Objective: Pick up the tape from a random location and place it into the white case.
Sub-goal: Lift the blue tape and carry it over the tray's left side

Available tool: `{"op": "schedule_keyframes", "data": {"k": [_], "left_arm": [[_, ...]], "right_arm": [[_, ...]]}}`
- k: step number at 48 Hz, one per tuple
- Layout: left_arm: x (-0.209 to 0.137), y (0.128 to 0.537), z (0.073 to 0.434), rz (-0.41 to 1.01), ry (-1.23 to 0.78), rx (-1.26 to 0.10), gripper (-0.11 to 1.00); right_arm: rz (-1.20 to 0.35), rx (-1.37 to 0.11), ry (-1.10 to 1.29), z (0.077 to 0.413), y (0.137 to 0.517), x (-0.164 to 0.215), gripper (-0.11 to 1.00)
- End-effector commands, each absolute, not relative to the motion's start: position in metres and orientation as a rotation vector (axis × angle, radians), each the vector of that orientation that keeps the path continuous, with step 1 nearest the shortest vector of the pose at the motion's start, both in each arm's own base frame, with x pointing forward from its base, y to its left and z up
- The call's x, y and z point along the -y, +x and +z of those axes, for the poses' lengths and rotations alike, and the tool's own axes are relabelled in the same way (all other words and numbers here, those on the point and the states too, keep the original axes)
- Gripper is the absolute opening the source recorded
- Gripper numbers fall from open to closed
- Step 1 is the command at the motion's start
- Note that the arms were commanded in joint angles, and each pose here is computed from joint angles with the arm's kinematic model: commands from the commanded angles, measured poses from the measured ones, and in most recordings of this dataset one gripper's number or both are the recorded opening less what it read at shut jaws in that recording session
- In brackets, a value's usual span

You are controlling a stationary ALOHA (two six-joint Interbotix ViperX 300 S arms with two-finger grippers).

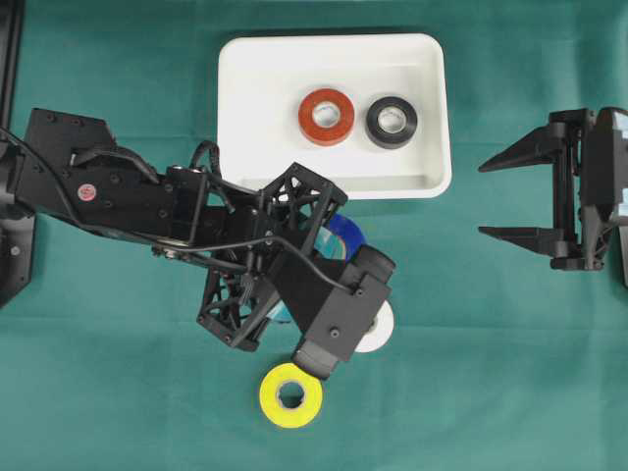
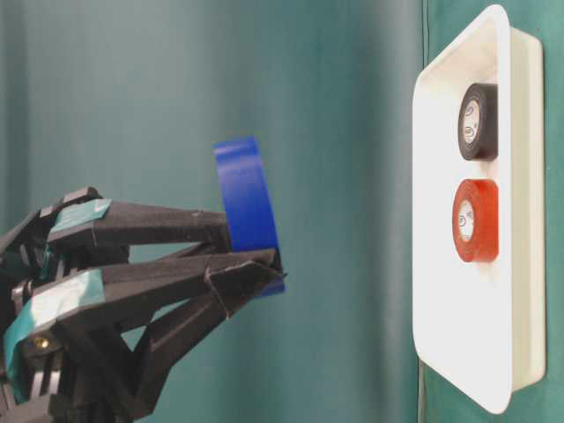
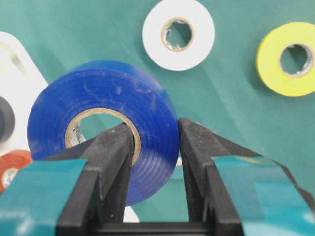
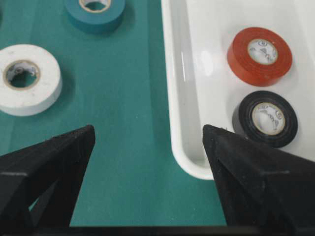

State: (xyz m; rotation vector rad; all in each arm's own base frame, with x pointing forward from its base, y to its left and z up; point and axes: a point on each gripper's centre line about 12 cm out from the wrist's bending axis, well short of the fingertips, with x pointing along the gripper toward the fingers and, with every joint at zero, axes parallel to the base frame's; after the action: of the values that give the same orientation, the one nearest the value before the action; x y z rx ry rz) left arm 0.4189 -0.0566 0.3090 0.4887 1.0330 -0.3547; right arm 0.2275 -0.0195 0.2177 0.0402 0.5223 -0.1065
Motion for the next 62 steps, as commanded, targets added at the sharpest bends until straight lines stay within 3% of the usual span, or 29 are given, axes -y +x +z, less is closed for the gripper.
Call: {"op": "schedule_keyframes", "data": {"k": [1,28,44,62], "left_arm": [[0.057,0.409,0.329,-0.346,0.487,-0.989,0.22],[0.060,0.353,0.305,-0.299,0.359,-1.078,0.22],[0.057,0.355,0.304,-0.283,0.342,-1.074,0.22],[-0.001,0.370,0.298,-0.136,0.252,-1.092,0.22]], "right_arm": [[-0.103,-0.487,0.037,0.229,0.233,0.020,0.88],[-0.104,-0.486,0.036,0.229,0.233,0.020,0.88],[-0.104,-0.491,0.035,0.228,0.232,0.020,0.88],[-0.102,-0.494,0.018,0.228,0.232,0.020,0.88]]}}
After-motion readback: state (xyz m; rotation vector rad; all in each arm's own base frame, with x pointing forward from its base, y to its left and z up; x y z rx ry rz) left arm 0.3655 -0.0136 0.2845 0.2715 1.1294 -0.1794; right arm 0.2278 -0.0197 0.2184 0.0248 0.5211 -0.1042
